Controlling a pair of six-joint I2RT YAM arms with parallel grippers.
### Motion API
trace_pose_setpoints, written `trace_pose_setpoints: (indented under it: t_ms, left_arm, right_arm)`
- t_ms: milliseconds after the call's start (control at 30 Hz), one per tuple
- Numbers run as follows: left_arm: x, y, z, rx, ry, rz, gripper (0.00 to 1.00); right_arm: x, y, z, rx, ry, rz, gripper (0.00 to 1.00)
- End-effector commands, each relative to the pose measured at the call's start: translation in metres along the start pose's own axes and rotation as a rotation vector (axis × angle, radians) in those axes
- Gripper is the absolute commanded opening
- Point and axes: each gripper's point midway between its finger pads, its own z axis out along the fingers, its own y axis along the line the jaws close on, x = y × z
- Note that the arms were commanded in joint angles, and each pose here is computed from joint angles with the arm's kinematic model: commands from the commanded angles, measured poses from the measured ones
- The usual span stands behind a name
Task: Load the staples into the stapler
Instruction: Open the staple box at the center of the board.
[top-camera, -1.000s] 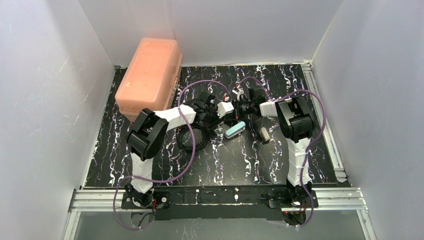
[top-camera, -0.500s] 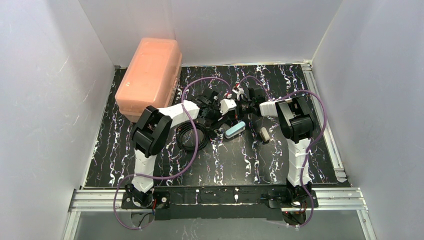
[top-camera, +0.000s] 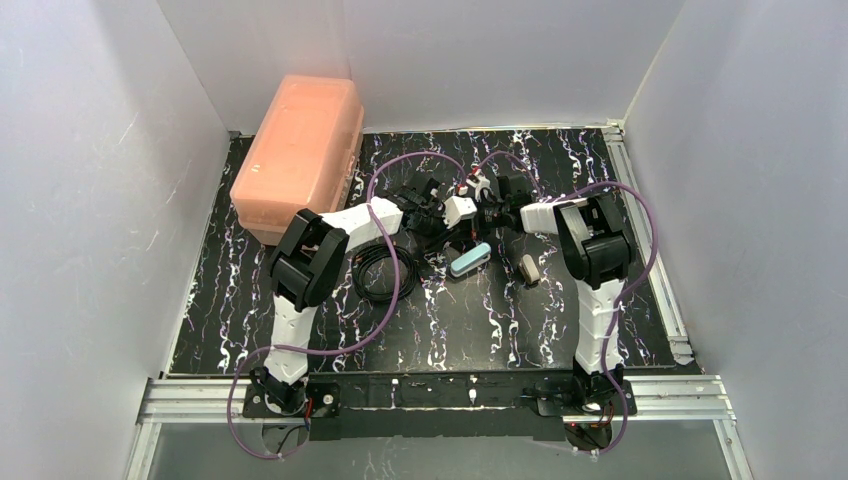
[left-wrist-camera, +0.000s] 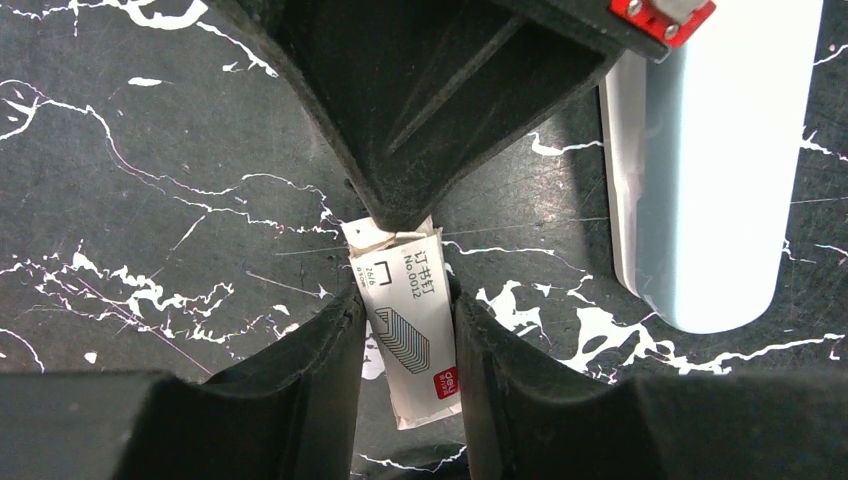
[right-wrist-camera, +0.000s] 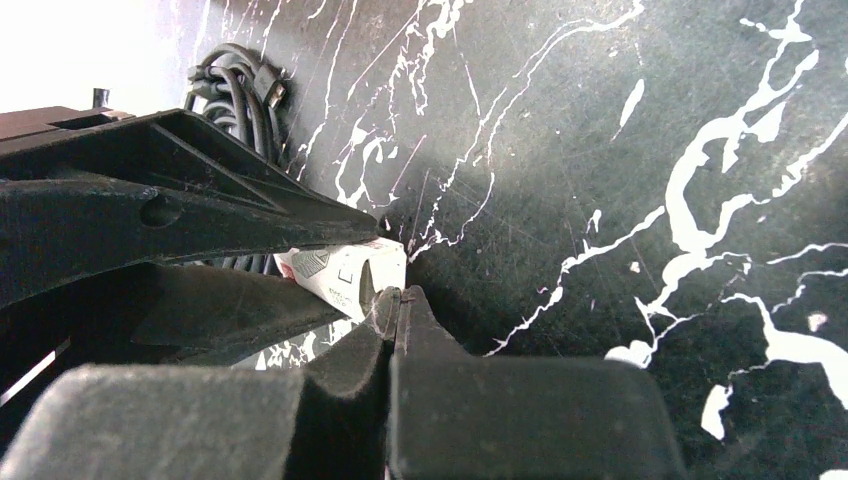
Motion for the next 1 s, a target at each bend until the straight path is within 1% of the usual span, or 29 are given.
trace_pose_setpoints:
  t_ms: [0,133,600,967]
  left_arm:
    - [0.045,-0.023,0.006,0.081,0.147,-0.022,0.31]
    - [0.049,-0.023,0.004,0.080,0.159,-0.018,0.31]
    - [0.055,-0.029,-0.001,0.105,0.195,-0.026,0.39]
    - [0.055,-0.026,-0.001,0.106,0.214,-0.027,0.37]
  right_arm:
    - [0.007,-0.024,-0.009,0.135,-0.003,-0.003,0.01]
    - [0.007,-0.026,-0.013,0.163,-0.012,-0.007,0.01]
    - [0.002,-0.037,-0.025,0.225,-0.035,-0.018,0.01]
    - [0.006,-0.043,-0.028,0.232,-0.026,-0.020,0.01]
